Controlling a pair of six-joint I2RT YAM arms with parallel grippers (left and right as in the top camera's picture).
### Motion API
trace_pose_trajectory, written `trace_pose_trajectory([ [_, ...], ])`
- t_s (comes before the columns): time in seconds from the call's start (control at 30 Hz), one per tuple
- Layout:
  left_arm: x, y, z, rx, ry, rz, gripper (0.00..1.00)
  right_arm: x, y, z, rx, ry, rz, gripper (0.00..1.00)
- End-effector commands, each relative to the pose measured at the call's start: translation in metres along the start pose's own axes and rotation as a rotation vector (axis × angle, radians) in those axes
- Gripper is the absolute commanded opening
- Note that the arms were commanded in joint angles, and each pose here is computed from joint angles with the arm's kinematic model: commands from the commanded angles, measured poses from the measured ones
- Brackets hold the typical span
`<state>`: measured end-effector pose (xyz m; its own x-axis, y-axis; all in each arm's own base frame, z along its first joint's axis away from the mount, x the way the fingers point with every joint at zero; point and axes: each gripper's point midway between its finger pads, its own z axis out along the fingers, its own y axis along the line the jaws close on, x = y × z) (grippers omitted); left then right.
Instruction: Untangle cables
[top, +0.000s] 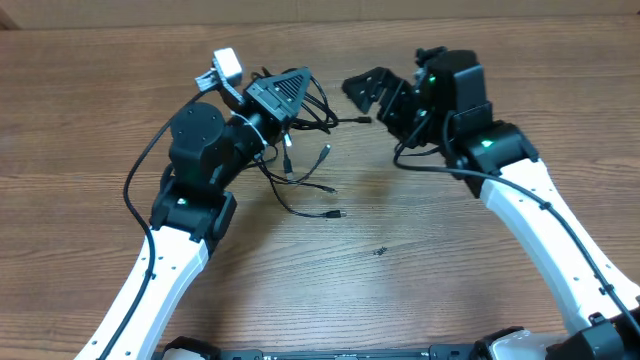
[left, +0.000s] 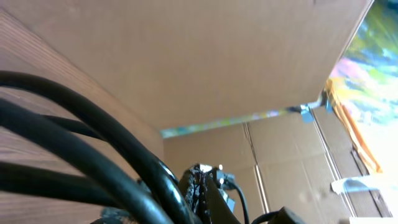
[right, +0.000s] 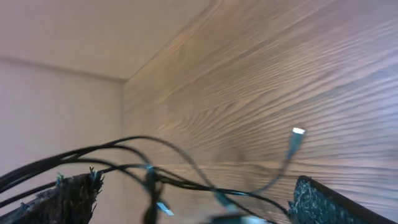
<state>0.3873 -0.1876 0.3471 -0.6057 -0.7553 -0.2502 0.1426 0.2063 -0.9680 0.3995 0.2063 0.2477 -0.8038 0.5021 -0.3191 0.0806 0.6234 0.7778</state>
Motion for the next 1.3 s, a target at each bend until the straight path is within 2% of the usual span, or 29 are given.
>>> trace_pose_trajectory([
  [0.0,-0.014,-0.006,-0.004,0.014,-0.037,-0.034,0.04,-0.011,-0.001,-0.008,-0.004,-0.010,-0.004,1.00],
  [0.2,-0.033,0.003,-0.008,-0.008,-0.104,-0.227,0.04,0.002,0.003,-0.010,-0.053,0.076,-0.039,1.00],
  [0.43,-0.040,0.038,-0.012,-0.125,-0.195,-0.484,0.04,0.020,0.021,-0.012,-0.146,0.161,-0.124,0.99],
  [0.6,-0.038,0.045,-0.013,-0.155,-0.205,-0.512,0.04,0.039,0.030,-0.008,-0.168,0.201,-0.224,0.99],
  [0.83,-0.046,0.069,-0.021,-0.214,-0.323,-0.719,0.04,0.079,0.052,-0.004,-0.240,0.283,-0.379,0.95],
  [1.03,-0.047,0.069,-0.021,-0.208,-0.333,-0.768,0.04,0.106,0.059,-0.002,-0.260,0.335,-0.470,0.91],
  [1.27,-0.050,0.057,-0.018,-0.147,-0.324,-0.818,0.04,0.120,0.048,0.006,-0.151,0.324,-0.501,0.90],
])
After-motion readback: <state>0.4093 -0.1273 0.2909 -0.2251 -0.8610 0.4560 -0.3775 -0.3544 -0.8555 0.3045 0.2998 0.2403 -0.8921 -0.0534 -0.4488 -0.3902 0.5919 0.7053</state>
